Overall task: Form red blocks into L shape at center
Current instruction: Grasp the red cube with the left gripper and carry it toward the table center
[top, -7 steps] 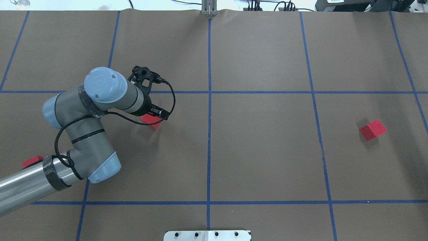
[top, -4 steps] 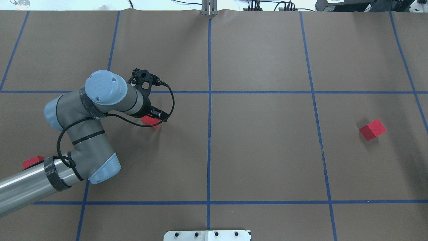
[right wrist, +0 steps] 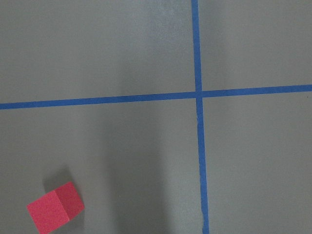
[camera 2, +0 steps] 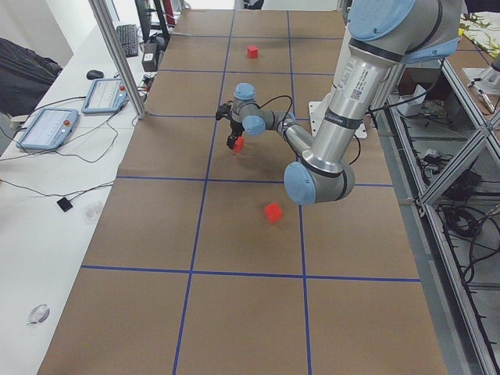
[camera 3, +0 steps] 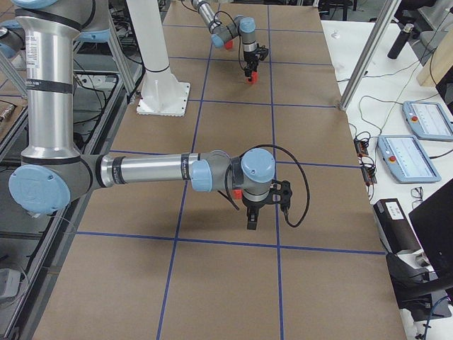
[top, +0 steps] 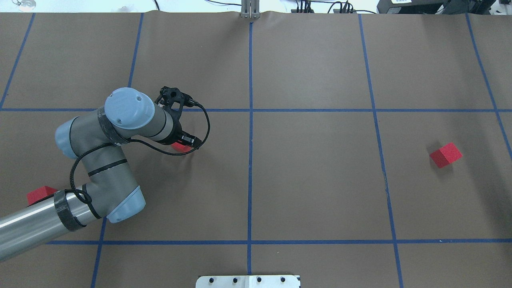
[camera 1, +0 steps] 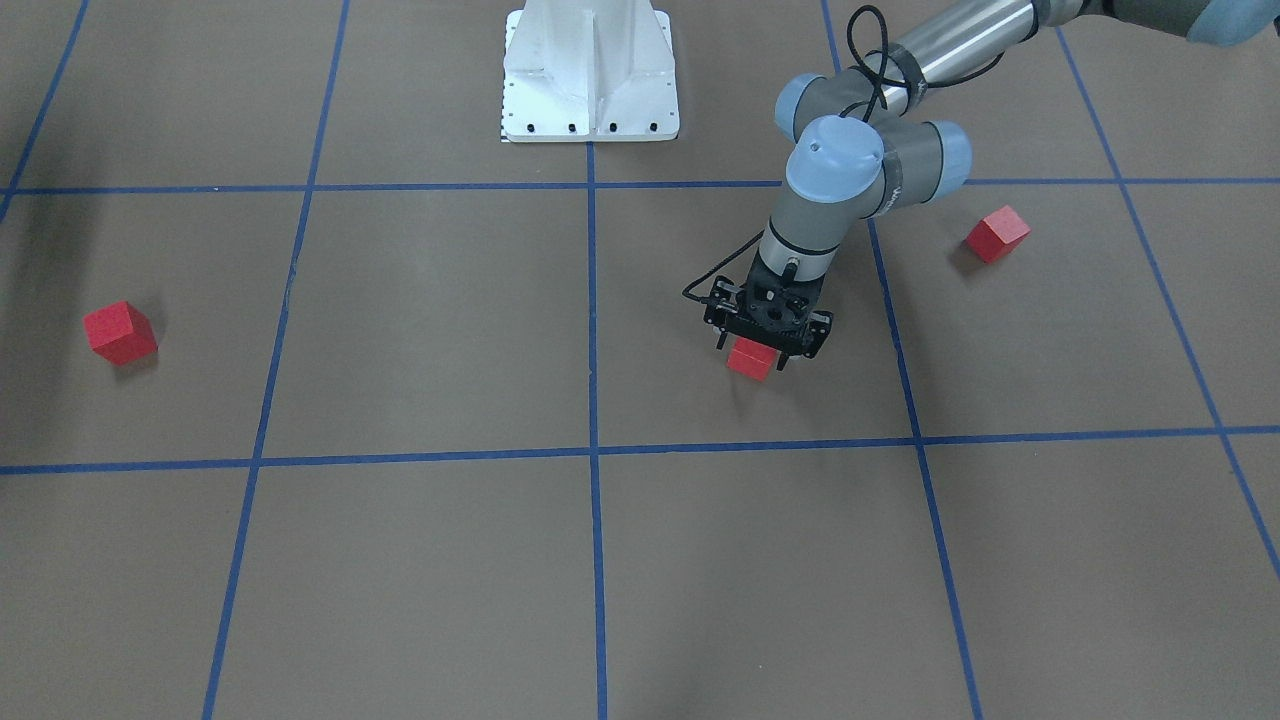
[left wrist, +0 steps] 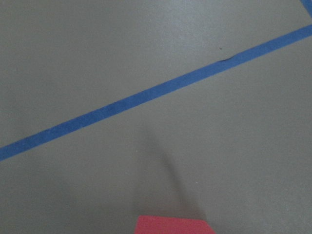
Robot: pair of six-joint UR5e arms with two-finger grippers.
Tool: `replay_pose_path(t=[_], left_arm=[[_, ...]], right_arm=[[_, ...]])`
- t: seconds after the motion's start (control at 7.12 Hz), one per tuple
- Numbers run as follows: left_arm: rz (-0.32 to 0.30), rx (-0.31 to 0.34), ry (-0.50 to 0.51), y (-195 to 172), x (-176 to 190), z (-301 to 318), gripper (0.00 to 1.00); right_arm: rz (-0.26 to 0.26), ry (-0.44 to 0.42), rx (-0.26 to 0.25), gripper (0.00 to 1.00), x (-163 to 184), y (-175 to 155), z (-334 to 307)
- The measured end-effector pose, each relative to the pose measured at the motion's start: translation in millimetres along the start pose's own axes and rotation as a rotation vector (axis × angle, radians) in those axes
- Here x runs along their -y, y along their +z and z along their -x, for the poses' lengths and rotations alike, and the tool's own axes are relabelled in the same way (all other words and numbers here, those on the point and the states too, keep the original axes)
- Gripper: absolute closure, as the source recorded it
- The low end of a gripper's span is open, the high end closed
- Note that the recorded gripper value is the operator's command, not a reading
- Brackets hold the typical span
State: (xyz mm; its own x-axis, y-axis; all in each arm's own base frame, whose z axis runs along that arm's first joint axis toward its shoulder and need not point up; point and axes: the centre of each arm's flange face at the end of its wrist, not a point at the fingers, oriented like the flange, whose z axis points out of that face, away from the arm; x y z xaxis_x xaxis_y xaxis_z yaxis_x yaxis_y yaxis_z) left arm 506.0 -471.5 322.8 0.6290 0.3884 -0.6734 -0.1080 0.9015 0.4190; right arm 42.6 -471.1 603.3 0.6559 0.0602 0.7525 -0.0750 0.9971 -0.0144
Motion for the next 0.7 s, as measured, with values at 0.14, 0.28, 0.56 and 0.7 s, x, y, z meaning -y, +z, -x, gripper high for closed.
replay_pose_path(t=[0.14, 0.28, 0.56, 0.7], left_arm=[[0.0, 0.002, -0.007, -7.1, 2.0, -2.4, 1.0], [0.012, 0.02, -0.019, -23.3, 9.0, -9.7, 1.0], [0.023, 0.052, -0.089, -59.9, 42.3, -38.3, 1.0], [0.013, 0.048, -0.152, -66.7, 64.9, -58.9, 1.0]], right_arm=[[0.0, 0.001, 0.0, 0.01, -0.1, 0.0, 0.0], [-0.001, 0.0, 0.001, 0.01, 0.1, -0.4, 0.5], [-0.003, -0.002, 0.003, 0.01, 0.9, -1.1, 1.6], [-0.003, -0.002, 0.003, 0.01, 0.9, -1.1, 1.6]])
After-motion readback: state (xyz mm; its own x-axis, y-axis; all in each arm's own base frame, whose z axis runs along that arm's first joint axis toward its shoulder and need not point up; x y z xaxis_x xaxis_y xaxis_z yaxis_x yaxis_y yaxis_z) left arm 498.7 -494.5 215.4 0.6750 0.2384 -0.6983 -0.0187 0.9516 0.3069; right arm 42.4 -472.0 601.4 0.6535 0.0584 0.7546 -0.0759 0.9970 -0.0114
